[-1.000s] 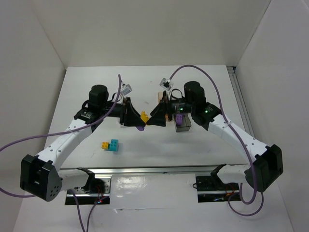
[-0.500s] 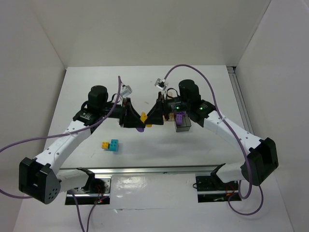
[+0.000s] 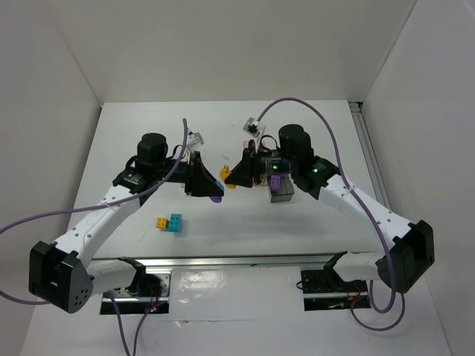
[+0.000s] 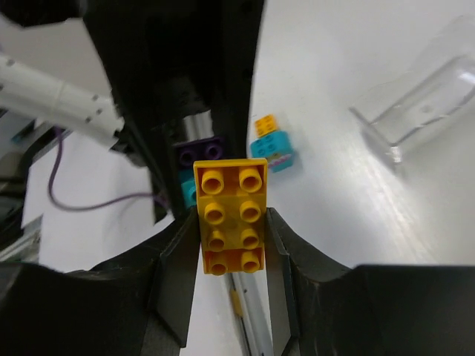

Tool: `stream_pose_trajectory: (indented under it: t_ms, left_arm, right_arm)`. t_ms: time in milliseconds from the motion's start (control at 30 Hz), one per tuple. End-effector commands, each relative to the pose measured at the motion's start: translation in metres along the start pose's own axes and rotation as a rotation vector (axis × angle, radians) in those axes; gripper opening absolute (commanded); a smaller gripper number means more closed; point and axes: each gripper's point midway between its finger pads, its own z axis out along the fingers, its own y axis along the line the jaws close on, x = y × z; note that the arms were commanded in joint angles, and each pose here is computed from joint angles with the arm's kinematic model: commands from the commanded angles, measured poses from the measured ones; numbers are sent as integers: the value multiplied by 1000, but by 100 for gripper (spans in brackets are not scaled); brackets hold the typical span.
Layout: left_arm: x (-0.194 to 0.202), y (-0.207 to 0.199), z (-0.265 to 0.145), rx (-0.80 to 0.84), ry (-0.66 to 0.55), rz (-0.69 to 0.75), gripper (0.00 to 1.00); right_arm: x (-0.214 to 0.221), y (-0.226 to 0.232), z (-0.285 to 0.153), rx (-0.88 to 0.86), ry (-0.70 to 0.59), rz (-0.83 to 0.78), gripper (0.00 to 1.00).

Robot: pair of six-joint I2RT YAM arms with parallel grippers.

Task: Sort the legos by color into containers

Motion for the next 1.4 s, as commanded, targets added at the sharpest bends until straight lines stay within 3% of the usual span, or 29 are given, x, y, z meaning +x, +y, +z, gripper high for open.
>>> stream_pose_trajectory:
  t_ms: [0,133,267,300,433,533,700,933,1000,1033,1133,1367]
  left_arm:
    - [-10,-2,1,-12,-12,39,0]
    - [-10,3,2,-32,-7,21,0]
    - [-21,18,-1,-152,-36,-16,0]
    - [-23,28,-1,-213,-46,-46,0]
    - [-41,99,-30,-690,-134,-252,0]
    - [-40,109,-43,-819,-226,-415,0]
    - [-46,105,-59,-865,-362,-428,0]
    - [-44,104,-55,-846,-344,-436,0]
    - [-41,106,-53,-843,-328,-433,0]
    - [-41,106,-53,-843,-328,-433,0]
    - [-41,108,-52,-847,-321,-439,0]
    - [-46,106,-51,-836,-305,-397,0]
  right_arm:
    - [-36,-15,-25,214,-146,-31,20]
    - [-43,-35,-39,372,-201,-4,19]
    - [-34,-93,-61,716,-219,118,19]
    - [-27,-126,-75,902,-229,163,19]
    - [6,-176,-82,1142,-184,252,22]
    - [25,-201,-73,1201,-136,258,23]
    - [24,-231,-59,1220,-133,257,23]
    - [25,-276,-40,1236,-80,270,27]
    - [26,-288,-33,1252,-63,273,35]
    - [29,-291,-31,1257,-44,277,53]
    - [25,-300,-31,1277,-29,276,76]
    - [-1,-257,-45,1196,-113,255,76]
